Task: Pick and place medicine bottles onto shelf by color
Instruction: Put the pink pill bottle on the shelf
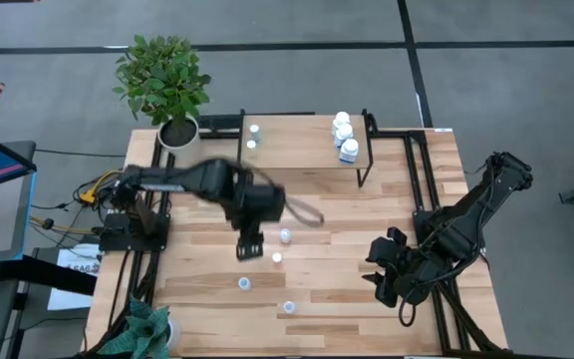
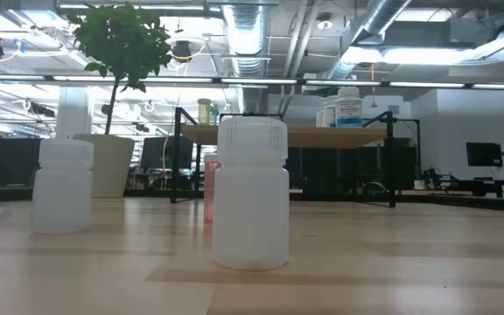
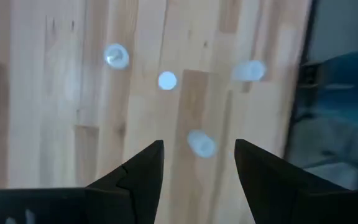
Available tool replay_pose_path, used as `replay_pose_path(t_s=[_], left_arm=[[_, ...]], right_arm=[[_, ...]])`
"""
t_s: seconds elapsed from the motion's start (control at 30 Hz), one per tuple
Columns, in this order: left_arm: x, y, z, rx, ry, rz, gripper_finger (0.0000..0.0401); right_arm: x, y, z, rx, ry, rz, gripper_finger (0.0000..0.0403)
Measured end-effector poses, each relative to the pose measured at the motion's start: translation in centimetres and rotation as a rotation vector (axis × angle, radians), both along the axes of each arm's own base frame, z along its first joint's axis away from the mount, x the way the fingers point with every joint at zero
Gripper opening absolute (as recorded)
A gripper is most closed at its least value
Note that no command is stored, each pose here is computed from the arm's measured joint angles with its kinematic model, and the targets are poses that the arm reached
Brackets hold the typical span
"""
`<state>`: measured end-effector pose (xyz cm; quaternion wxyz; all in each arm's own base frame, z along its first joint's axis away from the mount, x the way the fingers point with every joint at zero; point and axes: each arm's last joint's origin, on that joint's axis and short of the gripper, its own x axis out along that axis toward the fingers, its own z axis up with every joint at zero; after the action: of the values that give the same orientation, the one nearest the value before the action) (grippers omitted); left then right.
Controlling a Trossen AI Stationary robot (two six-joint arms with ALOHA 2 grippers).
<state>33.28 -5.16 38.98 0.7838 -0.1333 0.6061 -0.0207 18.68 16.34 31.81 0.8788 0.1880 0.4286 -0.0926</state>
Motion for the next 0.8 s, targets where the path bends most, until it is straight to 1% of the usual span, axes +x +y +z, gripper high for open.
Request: replay_pose_path(t_s=[0.1, 0.2, 0.3, 0.43, 0.6, 0.73, 0.8], left_arm=[[0.4, -2.5, -1.3, 0.122, -0.032, -0.03, 0.0183], [0.9, -4.6, -2.6, 0.197, -0.094, -0.014, 0.0183], [1.6, -6.3, -4.3, 0.195, -0.153, -0.016, 0.0183], [2.1, -7.6, -6.8, 0.179, -0.179, -0.025, 0.0183], [2.0, -7.5, -10.1, 0.181, -0.111, -0.009, 0.0191], [1.6, -7.2, -12.3, 0.188, -0.05, -0.013, 0.0214], [1.7, -7.2, -13.2, 0.194, -0.061, -0.036, 0.0229]], right_arm=[[0.1, -0.1, 0.0, 0.003, -0.002, -0.007, 0.024], [0.2, -0.2, 0.0, 0.007, -0.006, -0.013, 0.024], [0.3, -0.3, 0.0, 0.006, -0.006, -0.02, 0.024], [0.4, -0.3, 0.0, 0.006, -0.005, -0.02, 0.024], [0.3, -0.3, 0.0, 0.005, -0.005, -0.02, 0.024], [0.3, -0.3, 0.0, 0.003, -0.004, -0.018, 0.024], [0.3, -0.3, 0.0, 0.003, -0.004, -0.018, 0.024]])
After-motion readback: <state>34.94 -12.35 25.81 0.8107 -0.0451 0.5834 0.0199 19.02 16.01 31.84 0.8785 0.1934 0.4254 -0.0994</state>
